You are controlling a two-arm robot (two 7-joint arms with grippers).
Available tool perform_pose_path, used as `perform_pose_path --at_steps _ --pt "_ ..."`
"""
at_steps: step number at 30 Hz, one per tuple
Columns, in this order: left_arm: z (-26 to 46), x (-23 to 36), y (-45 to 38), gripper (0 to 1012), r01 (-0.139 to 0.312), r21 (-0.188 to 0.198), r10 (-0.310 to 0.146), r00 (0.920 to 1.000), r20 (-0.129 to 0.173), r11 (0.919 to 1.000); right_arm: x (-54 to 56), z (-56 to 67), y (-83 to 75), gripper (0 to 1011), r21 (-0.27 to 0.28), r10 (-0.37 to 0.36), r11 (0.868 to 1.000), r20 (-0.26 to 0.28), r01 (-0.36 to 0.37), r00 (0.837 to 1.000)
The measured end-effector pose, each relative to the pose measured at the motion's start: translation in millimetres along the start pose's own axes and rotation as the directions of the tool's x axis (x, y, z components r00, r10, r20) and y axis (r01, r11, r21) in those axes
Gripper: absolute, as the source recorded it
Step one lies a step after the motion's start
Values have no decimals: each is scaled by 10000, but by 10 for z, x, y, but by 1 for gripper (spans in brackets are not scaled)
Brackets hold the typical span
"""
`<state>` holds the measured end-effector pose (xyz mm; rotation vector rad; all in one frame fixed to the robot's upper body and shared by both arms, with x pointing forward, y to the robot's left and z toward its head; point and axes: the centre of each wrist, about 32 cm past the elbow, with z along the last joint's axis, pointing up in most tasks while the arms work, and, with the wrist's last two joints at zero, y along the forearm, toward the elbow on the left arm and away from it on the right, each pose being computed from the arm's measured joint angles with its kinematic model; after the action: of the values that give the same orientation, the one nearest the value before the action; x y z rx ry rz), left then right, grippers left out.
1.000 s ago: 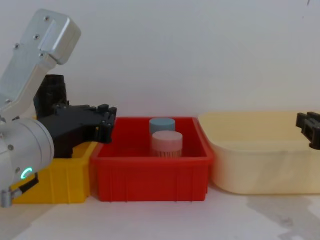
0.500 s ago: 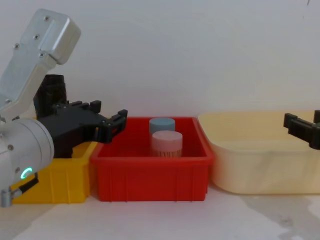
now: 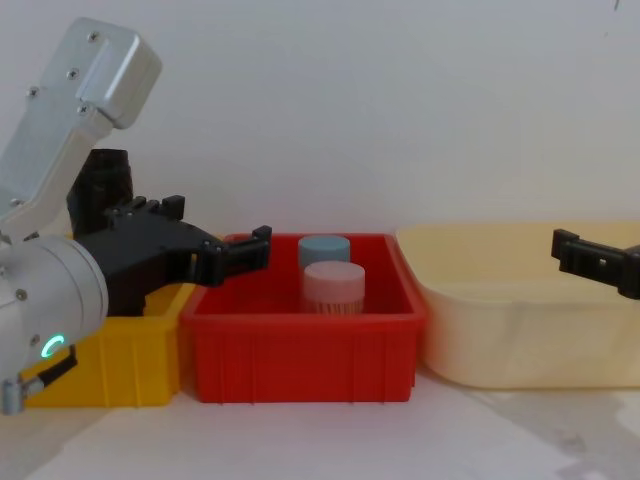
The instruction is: Pick up the garbage bag with the one hand and transfer it to the other hand.
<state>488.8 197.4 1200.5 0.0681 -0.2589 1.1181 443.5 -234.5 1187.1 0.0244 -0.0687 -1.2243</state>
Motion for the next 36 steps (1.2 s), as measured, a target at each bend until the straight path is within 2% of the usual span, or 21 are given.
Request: perform_pose_path --at_steps 2,12,17,23,24,27,29,31,32,34,36 --pt "0 0 0 1000 -1 0 1 10000 0 10000 0 0 0 1004 0 0 10000 0 0 10000" --pt "2 1 -2 1001 -18 -11 18 10000 -9 10000 0 0 0 1004 3 -4 10000 -2 4 10000" --pt "45 15 -9 1001 -53 -41 53 10000 24 10000 19 23 9 1004 73 86 9999 45 -87 10000" --pt "224 74 -19 1002 -57 -167 60 9999 147 9998 62 162 53 1004 230 317 9992 103 -319 9994" --pt "282 95 -14 1002 -56 -168 59 9998 167 9998 69 193 62 1004 274 346 9990 109 -349 9993" --pt "390 136 3 1002 -98 -240 103 9998 179 9997 84 286 89 1004 326 481 9983 64 -483 9988" --pt "494 170 42 1002 -155 -281 159 9998 136 9995 89 333 102 1004 346 556 9979 39 -557 9984" --pt "576 202 88 1001 -242 -261 244 9997 69 9994 91 439 132 1004 394 733 9965 -17 -732 9973" --pt "576 202 88 1002 -242 -261 244 9997 69 9994 91 439 132 1004 394 733 9965 -17 -732 9973" --pt "668 243 165 1002 -396 -229 395 9992 -29 9990 89 497 151 1004 378 856 9956 -48 -853 9963" --pt "701 265 206 1002 -482 -162 480 9988 -93 9987 77 548 171 1004 311 1001 9945 -77 -998 9950"
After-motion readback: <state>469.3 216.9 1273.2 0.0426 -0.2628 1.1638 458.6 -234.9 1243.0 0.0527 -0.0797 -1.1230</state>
